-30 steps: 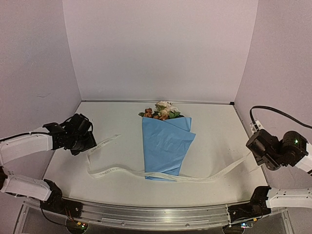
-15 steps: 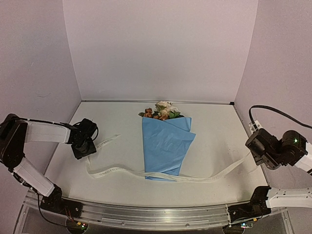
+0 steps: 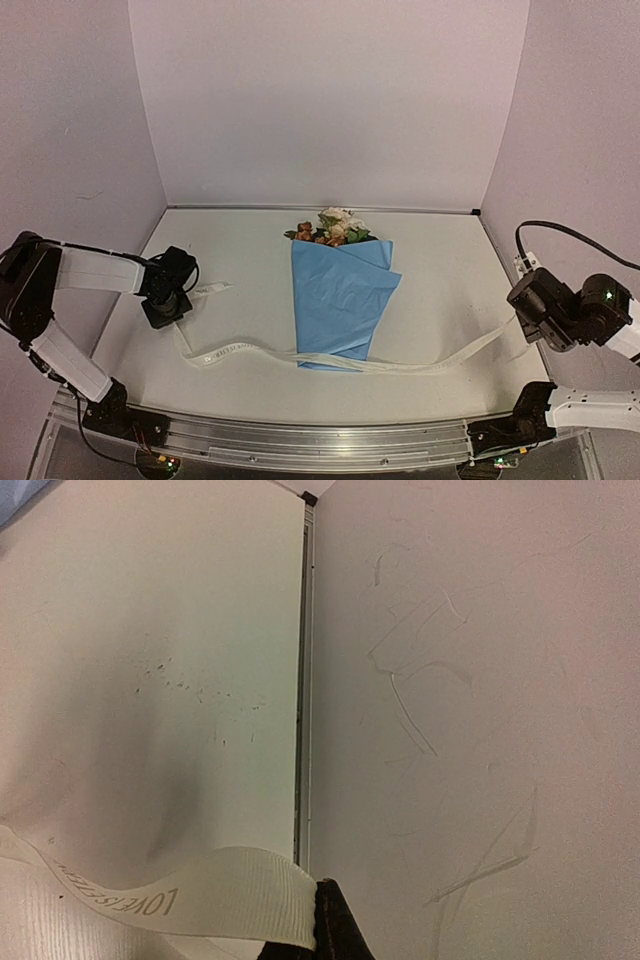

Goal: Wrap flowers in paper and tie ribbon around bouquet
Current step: Adjust the ribbon at the center of the board, then pick up the folded bouquet from the center of the board.

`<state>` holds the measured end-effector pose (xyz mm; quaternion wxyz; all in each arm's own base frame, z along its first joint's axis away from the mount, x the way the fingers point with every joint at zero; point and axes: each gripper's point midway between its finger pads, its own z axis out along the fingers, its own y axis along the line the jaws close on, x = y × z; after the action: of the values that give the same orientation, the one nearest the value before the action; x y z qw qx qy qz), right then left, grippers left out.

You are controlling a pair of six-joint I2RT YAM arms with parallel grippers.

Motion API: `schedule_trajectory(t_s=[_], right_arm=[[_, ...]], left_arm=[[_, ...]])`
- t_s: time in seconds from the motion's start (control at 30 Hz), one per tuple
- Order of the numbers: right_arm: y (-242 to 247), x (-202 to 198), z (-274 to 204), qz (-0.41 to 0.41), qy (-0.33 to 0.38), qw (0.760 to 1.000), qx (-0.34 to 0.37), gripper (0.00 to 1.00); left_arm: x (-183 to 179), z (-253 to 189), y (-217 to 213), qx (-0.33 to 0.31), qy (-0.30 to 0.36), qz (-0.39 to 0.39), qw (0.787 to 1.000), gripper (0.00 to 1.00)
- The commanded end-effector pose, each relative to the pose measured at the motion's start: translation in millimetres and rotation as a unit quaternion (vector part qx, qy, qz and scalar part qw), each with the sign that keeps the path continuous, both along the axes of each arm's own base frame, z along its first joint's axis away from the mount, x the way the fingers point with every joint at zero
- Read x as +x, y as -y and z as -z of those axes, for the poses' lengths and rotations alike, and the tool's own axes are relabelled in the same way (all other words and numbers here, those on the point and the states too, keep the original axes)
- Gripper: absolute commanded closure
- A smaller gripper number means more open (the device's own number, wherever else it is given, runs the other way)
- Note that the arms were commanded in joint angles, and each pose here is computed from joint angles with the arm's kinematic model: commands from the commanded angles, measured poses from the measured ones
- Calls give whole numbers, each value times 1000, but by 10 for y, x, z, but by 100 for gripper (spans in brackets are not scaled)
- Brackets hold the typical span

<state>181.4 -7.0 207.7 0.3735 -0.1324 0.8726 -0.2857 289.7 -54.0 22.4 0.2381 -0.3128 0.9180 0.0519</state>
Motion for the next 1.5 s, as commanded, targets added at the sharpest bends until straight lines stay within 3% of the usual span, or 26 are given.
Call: schedule_trajectory(t_s=[0.0,0.17,0.3,0.63,0.97,1.2,1.33,1.37,1.47], right_arm=[[-1,69,-213,-2,21,1000,-9,100],[85,107,-466,-9,42,997,-64,100],[210,63,-628,-5,59,994,-92,100],[456,-31,-382,32,40,986,-159,100],[705,-134,303,152,-72,976,-135,100],[697,-156,558,211,-113,968,-70,99],[662,-92,542,216,-122,966,-66,79],[649,-84,544,216,-124,966,-62,75],[611,-101,528,222,-125,966,-37,48]], left_arm=[[9,-1034,-461,70,116,-65,989,100],[-334,-1858,-807,94,201,-117,968,100],[-637,-2019,-945,69,242,-140,958,100],[-793,-1138,-721,-22,180,-141,973,100],[-902,-583,-642,-63,146,-170,973,100],[-845,-471,-611,-58,144,-154,976,100],[-757,-517,-554,-58,149,-128,979,80],[-738,-540,-545,-58,151,-124,979,70],[-722,-653,-574,-47,155,-125,979,28]])
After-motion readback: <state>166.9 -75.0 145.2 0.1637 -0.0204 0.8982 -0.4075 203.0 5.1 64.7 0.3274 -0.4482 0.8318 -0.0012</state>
